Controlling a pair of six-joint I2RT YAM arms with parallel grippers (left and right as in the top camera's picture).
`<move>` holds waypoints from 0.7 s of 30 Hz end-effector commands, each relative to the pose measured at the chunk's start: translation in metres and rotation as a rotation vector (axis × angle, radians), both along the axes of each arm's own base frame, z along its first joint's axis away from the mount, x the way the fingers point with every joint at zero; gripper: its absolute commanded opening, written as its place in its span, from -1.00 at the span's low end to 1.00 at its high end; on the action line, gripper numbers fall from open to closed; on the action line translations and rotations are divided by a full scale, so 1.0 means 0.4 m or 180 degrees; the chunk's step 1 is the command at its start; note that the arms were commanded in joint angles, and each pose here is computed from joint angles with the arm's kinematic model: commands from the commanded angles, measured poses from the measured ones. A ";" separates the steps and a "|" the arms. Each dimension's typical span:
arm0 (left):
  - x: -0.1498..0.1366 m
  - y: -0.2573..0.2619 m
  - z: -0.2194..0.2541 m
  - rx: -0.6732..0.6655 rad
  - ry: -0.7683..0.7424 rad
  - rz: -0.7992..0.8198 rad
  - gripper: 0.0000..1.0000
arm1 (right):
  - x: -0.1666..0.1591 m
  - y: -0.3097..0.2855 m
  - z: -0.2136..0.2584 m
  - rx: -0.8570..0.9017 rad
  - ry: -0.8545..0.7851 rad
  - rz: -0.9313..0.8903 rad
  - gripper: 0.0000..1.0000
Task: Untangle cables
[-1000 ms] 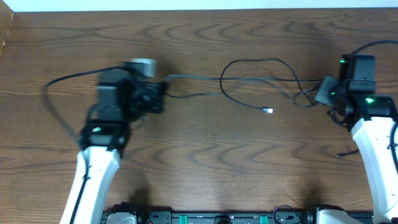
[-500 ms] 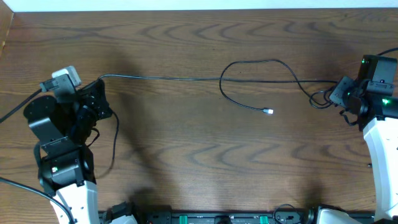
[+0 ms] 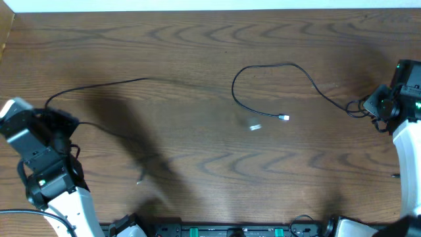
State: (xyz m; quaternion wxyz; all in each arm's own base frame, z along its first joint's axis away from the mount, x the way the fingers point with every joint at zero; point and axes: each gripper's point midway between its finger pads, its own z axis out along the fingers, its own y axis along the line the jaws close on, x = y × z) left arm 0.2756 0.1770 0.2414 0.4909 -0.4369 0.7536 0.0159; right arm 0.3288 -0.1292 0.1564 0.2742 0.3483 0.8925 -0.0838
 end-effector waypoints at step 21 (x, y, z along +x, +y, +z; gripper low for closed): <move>0.006 -0.094 -0.135 -0.1019 0.0329 -0.0483 -0.84 | 0.277 0.642 0.200 0.0964 -0.1850 0.3866 -0.98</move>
